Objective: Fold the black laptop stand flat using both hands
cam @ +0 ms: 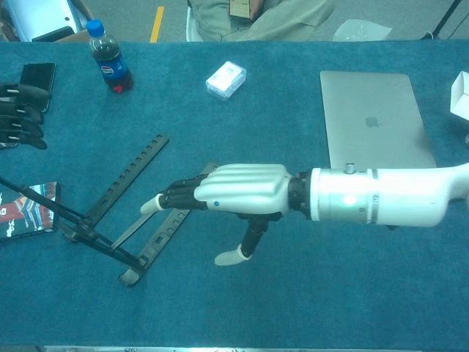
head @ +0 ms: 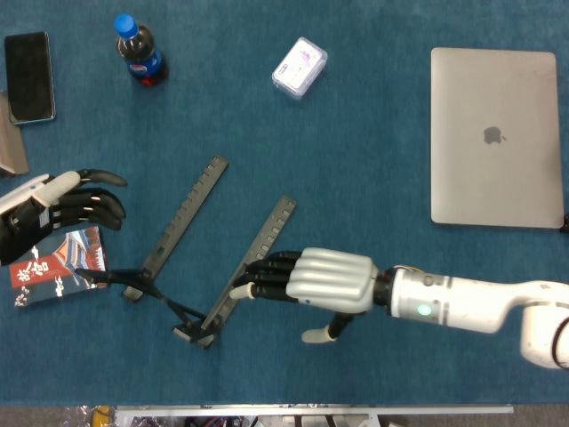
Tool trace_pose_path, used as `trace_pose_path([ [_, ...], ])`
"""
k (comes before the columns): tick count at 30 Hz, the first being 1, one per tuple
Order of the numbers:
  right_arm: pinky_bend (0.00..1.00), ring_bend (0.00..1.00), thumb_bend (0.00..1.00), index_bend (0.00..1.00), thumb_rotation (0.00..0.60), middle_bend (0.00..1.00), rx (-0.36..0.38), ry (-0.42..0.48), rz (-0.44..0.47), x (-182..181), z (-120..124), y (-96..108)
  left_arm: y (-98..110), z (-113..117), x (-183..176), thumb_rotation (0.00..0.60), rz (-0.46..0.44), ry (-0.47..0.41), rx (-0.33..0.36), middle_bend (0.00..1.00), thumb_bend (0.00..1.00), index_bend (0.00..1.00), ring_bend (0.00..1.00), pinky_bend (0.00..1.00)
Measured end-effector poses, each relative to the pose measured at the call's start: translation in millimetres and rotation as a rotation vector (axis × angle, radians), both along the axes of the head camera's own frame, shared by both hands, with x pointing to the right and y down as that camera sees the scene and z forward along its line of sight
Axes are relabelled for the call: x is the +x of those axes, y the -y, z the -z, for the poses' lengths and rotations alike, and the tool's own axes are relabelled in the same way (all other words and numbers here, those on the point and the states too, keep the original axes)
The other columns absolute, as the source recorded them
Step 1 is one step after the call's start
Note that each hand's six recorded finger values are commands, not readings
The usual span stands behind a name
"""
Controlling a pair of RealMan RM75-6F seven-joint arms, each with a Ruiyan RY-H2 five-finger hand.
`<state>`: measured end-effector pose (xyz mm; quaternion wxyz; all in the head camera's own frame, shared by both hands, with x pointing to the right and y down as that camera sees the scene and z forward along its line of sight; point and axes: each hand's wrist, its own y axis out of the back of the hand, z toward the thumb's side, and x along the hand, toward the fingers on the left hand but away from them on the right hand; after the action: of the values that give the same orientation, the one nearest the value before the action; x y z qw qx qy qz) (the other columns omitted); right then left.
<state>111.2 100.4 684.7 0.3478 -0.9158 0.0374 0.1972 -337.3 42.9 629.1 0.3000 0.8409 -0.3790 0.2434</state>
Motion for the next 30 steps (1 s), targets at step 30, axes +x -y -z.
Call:
trace_pose_path([
  [30,0.10,0.00,0.24,0.00,0.600,0.08,0.065,-0.081,0.139,-38,-30,-35,-2,6,-9,0.199,0.034,-0.012,-0.002,0.40,0.25,0.24,0.35,0.30],
])
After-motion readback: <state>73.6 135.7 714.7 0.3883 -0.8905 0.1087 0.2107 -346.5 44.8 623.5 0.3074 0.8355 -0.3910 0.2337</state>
